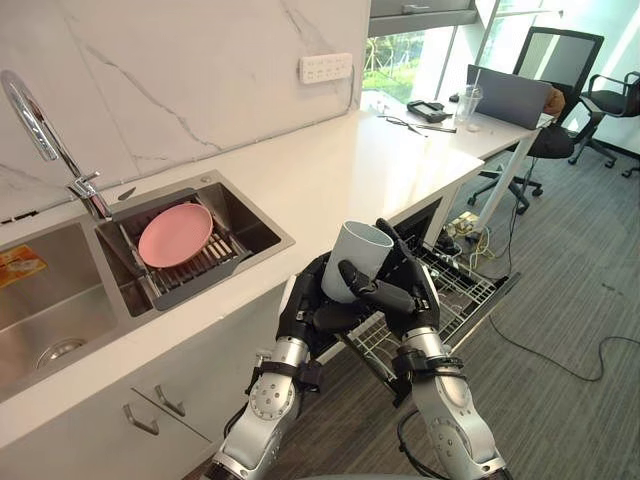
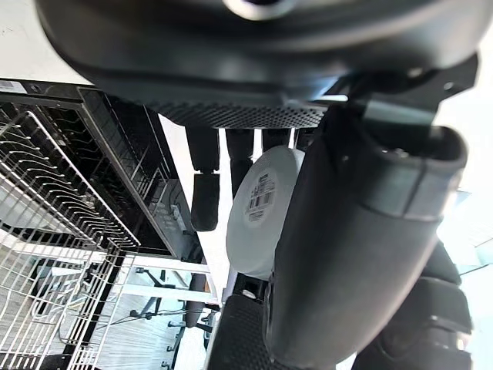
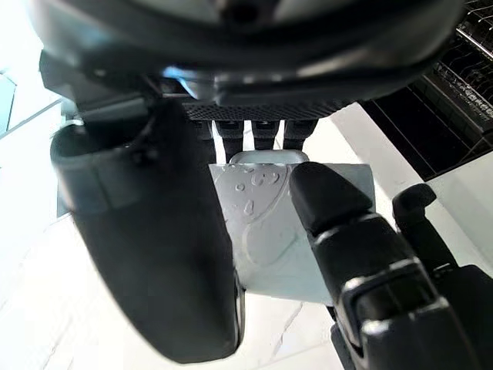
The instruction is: Walk over to the sink, pick up the cup, carry it to the dishwasher, place the cup inside the dishwasher, then close the dishwasher door
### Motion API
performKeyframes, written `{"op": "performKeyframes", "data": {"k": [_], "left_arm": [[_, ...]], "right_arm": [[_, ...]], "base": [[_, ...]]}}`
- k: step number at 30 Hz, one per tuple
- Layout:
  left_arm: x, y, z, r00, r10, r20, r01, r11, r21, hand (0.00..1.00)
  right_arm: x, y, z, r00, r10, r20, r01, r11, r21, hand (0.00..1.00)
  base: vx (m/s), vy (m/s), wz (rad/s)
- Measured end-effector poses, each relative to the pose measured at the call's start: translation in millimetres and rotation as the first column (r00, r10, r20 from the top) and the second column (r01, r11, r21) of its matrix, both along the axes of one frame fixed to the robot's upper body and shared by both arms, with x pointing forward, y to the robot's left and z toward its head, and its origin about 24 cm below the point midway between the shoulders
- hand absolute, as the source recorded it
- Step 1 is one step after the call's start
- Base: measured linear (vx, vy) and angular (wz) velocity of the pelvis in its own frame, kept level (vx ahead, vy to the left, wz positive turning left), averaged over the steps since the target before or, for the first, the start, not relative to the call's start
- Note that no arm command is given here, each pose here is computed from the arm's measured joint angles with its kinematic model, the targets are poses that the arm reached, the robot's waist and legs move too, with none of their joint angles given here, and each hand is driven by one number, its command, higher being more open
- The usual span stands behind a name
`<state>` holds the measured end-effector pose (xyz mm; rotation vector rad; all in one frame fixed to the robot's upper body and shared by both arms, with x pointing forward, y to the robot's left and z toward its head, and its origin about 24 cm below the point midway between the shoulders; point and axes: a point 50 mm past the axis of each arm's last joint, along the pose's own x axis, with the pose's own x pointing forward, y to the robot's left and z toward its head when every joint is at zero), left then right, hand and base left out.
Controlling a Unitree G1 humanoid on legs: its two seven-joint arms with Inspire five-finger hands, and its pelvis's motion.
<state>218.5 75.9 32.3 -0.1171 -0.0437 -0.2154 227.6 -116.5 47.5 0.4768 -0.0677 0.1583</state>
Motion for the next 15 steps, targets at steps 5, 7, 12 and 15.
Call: {"op": "performKeyframes", "data": {"k": [5,7,12,15], "left_arm": [[0.5,-0.3,0.4,1.0,-0.002,0.002,0.002,1.0,0.004,0.3],[0.4,-0.4,0.3,1.0,-0.003,0.003,0.003,1.0,0.01,0.3],[0.4,-0.5,0.3,1.0,-0.003,0.004,0.003,1.0,0.014,0.9],[0.4,-1.2,0.6,1.0,-0.012,0.007,0.012,1.0,0.014,0.9]], "right_arm": [[1.3,2.1,2.5,1.0,0.007,0.012,-0.008,1.0,0.007,0.3],[1.2,2.3,2.6,1.0,0.008,0.013,-0.009,1.0,0.008,0.3],[1.4,1.9,2.7,1.0,0.008,0.014,-0.008,1.0,0.008,0.3],[2.3,-1.2,3.5,1.0,-0.004,0.021,0.003,1.0,0.01,0.3]], "base": [[0.0,0.0,0.0],[0.0,0.0,0.0],[0.0,0.0,0.03],[0.0,0.0,0.01]]}}
